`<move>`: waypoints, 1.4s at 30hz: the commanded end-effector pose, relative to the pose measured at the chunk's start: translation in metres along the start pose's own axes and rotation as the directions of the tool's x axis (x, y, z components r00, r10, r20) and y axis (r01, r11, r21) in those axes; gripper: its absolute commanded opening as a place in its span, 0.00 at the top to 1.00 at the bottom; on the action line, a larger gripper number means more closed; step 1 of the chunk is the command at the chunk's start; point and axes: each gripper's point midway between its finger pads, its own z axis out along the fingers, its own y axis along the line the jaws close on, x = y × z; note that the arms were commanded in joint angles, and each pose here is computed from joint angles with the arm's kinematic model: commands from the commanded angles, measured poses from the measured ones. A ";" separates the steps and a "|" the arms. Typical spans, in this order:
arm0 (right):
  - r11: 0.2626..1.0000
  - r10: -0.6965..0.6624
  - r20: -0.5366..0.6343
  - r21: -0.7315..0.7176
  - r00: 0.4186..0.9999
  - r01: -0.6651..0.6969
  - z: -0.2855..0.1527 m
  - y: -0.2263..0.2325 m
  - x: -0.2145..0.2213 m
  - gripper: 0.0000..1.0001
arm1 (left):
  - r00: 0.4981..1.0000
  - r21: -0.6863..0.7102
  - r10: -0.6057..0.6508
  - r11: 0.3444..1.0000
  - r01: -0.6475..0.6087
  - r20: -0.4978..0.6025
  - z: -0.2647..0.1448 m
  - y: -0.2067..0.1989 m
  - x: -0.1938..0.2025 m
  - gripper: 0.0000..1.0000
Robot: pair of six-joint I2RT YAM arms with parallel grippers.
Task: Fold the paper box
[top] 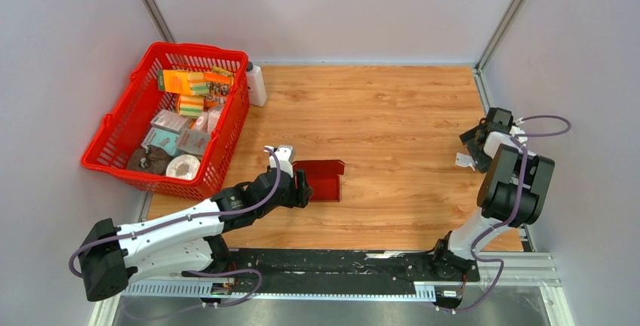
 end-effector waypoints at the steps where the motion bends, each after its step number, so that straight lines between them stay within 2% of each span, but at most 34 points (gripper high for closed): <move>1: 0.999 0.023 -0.068 -0.026 0.997 -0.025 0.015 0.004 0.009 0.15 | 1.000 0.048 0.022 0.999 -0.022 0.013 -0.003 -0.019 -0.020 0.34; 2: 1.000 0.014 -0.071 -0.024 0.997 -0.015 0.015 0.003 0.009 0.20 | 1.000 0.047 0.019 0.999 -0.020 0.012 -0.003 -0.019 -0.020 0.34; 3: 0.999 0.008 -0.086 -0.037 0.996 -0.011 0.013 0.005 0.012 0.38 | 1.000 0.048 0.017 0.999 -0.018 0.013 -0.004 -0.019 -0.020 0.34; 6: 1.000 -0.017 -0.090 0.002 0.996 0.017 0.009 -0.004 0.013 0.62 | 1.000 0.051 0.003 0.999 -0.004 0.021 -0.006 -0.019 -0.021 0.35; 10: 0.999 -0.043 -0.070 0.005 0.997 0.044 0.000 -0.007 0.013 0.65 | 0.998 0.065 -0.029 0.998 0.025 0.050 -0.011 -0.018 -0.024 0.35; 13: 0.999 -0.044 -0.057 -0.030 0.997 0.042 -0.005 -0.002 0.012 0.74 | 0.998 0.066 -0.041 0.997 0.037 0.052 -0.013 -0.016 -0.022 0.35; 16: 0.998 -0.050 -0.050 -0.039 0.997 0.048 -0.008 -0.001 0.011 0.75 | 0.998 0.073 -0.045 0.996 0.041 0.052 -0.016 -0.016 -0.022 0.35; 17: 0.998 -0.054 -0.044 -0.047 0.998 0.052 -0.010 0.000 0.010 0.73 | 0.998 0.072 -0.045 0.997 0.041 0.053 -0.017 -0.015 -0.022 0.35; 18: 0.996 -0.060 -0.043 -0.066 0.997 0.057 -0.012 0.004 0.009 0.63 | 0.997 0.076 -0.048 0.996 0.043 0.059 -0.019 -0.015 -0.024 0.35; 20: 0.994 -0.073 -0.038 -0.081 0.997 0.070 -0.016 0.004 0.010 0.52 | 0.996 0.071 -0.060 0.996 0.056 0.063 -0.020 -0.012 -0.022 0.35; 21: 0.993 -0.080 -0.042 -0.085 0.996 0.076 -0.017 0.004 0.011 0.42 | 0.995 0.084 -0.071 0.994 0.065 0.073 -0.022 -0.013 -0.024 0.35; 23: 0.993 -0.097 -0.054 -0.079 0.994 0.093 -0.018 -0.002 0.019 0.36 | 0.995 0.087 -0.075 0.994 0.068 0.072 -0.022 -0.012 -0.022 0.36; 25: 0.991 -0.109 -0.070 -0.090 0.992 0.103 -0.019 -0.001 0.029 0.35 | 0.995 0.090 -0.073 0.994 0.066 0.073 -0.023 -0.012 -0.022 0.36; 28: 0.985 -0.142 -0.053 -0.102 0.988 0.136 -0.023 0.008 0.034 0.41 | 0.994 0.099 -0.085 0.992 0.078 0.072 -0.022 -0.015 -0.023 0.36; 29: 0.985 -0.157 -0.067 -0.089 0.985 0.151 -0.021 0.007 0.038 0.47 | 0.994 0.106 -0.086 0.991 0.078 0.070 -0.022 -0.017 -0.023 0.35; 31: 0.984 -0.163 -0.072 -0.088 0.984 0.156 -0.020 0.010 0.040 0.54 | 0.994 0.119 -0.084 0.990 0.076 0.067 -0.022 -0.020 -0.024 0.36; 34: 0.984 -0.163 -0.066 -0.091 0.984 0.156 -0.021 0.012 0.039 0.69 | 0.993 0.113 -0.096 0.990 0.088 0.069 -0.023 -0.018 -0.023 0.36; 35: 0.983 -0.163 -0.052 -0.093 0.985 0.157 -0.023 0.013 0.037 0.79 | 0.993 0.115 -0.099 0.989 0.090 0.071 -0.023 -0.017 -0.022 0.36; 37: 0.979 -0.173 -0.039 -0.112 0.984 0.168 -0.028 0.015 0.039 0.87 | 0.993 0.115 -0.091 0.990 0.082 0.080 -0.025 -0.016 -0.024 0.36; 38: 0.976 -0.171 -0.009 -0.141 0.985 0.168 -0.034 0.022 0.033 0.95 | 0.993 0.110 -0.084 0.991 0.075 0.080 -0.026 -0.015 -0.025 0.36; 40: 0.964 -0.191 0.011 -0.185 0.981 0.190 -0.045 0.034 0.036 1.00 | 0.995 0.073 -0.060 0.996 0.054 0.084 -0.027 -0.007 -0.025 0.36; 42: 0.948 -0.215 0.052 -0.229 0.975 0.221 -0.064 0.046 0.034 1.00 | 0.996 0.030 -0.042 0.999 0.040 0.073 -0.027 0.001 -0.022 0.36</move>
